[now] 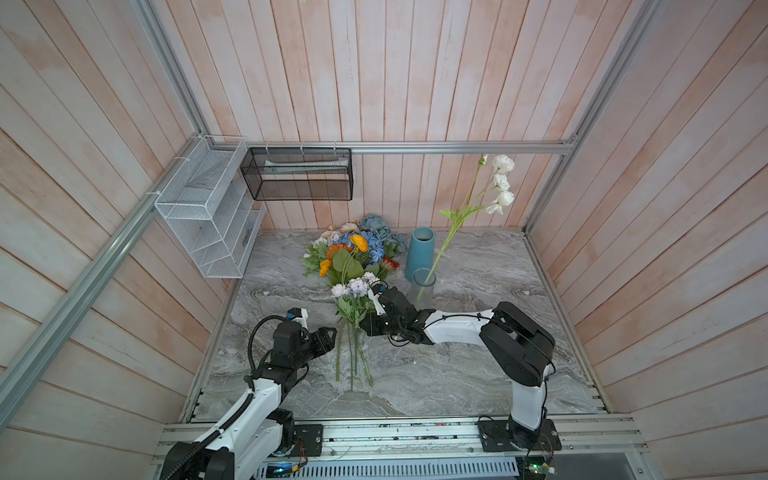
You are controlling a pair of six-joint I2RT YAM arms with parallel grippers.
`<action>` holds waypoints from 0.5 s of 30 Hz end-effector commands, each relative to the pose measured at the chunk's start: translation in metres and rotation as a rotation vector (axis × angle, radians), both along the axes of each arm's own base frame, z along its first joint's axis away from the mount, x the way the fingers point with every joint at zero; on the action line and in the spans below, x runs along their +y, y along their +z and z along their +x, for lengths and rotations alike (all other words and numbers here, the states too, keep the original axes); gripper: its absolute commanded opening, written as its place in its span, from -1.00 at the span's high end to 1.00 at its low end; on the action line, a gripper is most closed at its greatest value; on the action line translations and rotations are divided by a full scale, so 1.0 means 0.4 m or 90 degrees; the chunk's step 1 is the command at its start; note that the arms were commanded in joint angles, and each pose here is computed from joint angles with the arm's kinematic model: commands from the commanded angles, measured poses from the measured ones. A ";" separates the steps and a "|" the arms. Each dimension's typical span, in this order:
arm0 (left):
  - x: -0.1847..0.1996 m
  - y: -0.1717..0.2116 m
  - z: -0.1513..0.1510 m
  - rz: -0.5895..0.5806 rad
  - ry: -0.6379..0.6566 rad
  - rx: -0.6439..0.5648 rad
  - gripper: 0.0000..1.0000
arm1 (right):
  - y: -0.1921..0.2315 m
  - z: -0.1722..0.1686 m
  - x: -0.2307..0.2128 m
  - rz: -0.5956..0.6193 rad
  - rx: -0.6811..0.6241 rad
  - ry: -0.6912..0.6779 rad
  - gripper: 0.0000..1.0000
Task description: Arrange the flowers into the vase
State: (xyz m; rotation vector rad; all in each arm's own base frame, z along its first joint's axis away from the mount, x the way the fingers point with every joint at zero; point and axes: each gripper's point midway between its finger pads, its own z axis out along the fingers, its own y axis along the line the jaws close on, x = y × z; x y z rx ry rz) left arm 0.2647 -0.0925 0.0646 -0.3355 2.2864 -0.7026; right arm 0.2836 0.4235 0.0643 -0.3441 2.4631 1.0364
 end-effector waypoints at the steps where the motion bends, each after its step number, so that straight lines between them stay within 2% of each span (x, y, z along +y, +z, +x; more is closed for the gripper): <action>1: -0.015 0.000 0.005 0.008 -0.017 0.006 -0.50 | 0.029 0.039 -0.042 -0.004 -0.029 -0.030 0.73; 3: -0.027 -0.006 0.008 0.015 -0.026 0.013 -0.50 | 0.039 0.030 -0.036 0.011 -0.026 -0.005 0.66; 6: -0.038 -0.013 0.012 0.013 -0.031 0.021 -0.50 | 0.049 -0.012 -0.008 0.036 -0.019 0.045 0.36; 9: -0.045 -0.021 0.013 0.002 -0.030 0.025 -0.48 | 0.048 -0.057 0.027 0.033 -0.029 0.088 0.16; 15: -0.046 -0.016 0.022 0.004 -0.025 0.020 -0.48 | -0.009 -0.066 0.044 0.005 0.004 0.075 0.11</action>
